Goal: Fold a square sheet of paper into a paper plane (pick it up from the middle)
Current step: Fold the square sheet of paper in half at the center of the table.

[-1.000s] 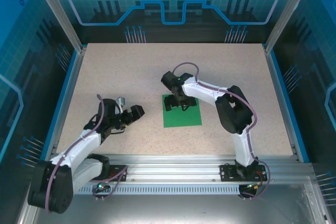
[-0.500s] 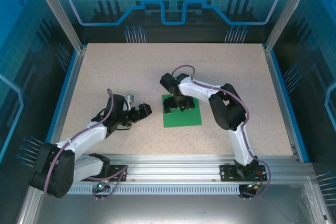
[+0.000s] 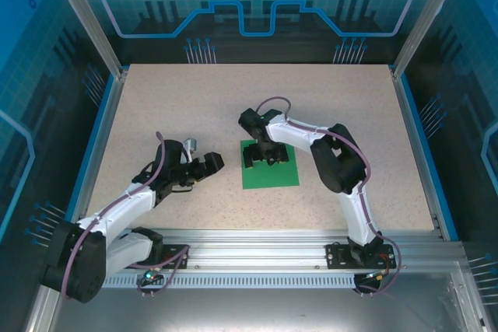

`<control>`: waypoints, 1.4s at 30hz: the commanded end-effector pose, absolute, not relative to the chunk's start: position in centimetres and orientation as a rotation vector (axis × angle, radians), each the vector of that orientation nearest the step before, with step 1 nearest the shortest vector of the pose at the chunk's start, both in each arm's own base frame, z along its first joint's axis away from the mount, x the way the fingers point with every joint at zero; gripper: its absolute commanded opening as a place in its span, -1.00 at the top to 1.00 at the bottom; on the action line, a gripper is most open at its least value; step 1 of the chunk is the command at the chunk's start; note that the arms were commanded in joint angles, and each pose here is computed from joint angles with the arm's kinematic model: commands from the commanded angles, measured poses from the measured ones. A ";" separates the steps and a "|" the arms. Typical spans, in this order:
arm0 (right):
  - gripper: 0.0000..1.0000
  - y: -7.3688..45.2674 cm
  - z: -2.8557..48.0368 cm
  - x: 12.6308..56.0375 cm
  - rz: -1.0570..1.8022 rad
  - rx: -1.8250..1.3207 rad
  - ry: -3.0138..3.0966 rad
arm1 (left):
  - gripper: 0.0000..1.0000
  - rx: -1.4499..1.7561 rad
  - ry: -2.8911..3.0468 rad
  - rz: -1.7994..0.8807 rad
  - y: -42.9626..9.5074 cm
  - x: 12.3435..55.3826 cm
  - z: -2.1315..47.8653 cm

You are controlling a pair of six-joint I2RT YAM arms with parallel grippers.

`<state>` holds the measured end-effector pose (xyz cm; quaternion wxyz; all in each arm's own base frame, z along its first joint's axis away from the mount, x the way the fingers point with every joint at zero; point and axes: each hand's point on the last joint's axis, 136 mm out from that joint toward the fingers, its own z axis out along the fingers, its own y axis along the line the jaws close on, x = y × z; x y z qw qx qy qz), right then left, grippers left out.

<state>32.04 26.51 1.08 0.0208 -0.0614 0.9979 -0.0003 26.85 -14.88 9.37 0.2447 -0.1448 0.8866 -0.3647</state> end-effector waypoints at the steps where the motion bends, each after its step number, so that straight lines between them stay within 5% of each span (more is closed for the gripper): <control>1: -0.88 24.7 -3.1 29.8 -0.032 -0.147 3.227 | -0.97 -0.368 2.401 -0.989 -15.0 27.0 10.5; 9: -0.81 24.1 -2.4 30.0 -0.067 -0.144 3.209 | -0.97 -0.372 2.399 -0.996 -15.0 26.8 10.9; 19: -0.99 24.8 2.6 32.2 -0.030 -0.164 3.089 | -0.97 -0.324 2.414 -1.009 -16.4 27.1 11.1; 34: -0.98 25.0 -3.1 29.8 -0.188 -0.194 3.206 | -0.97 -0.279 2.464 -1.012 -17.9 27.0 10.0; 42: -0.79 25.2 -3.2 29.8 -0.114 -0.176 3.216 | -0.97 -0.270 2.474 -1.006 -18.0 26.8 9.9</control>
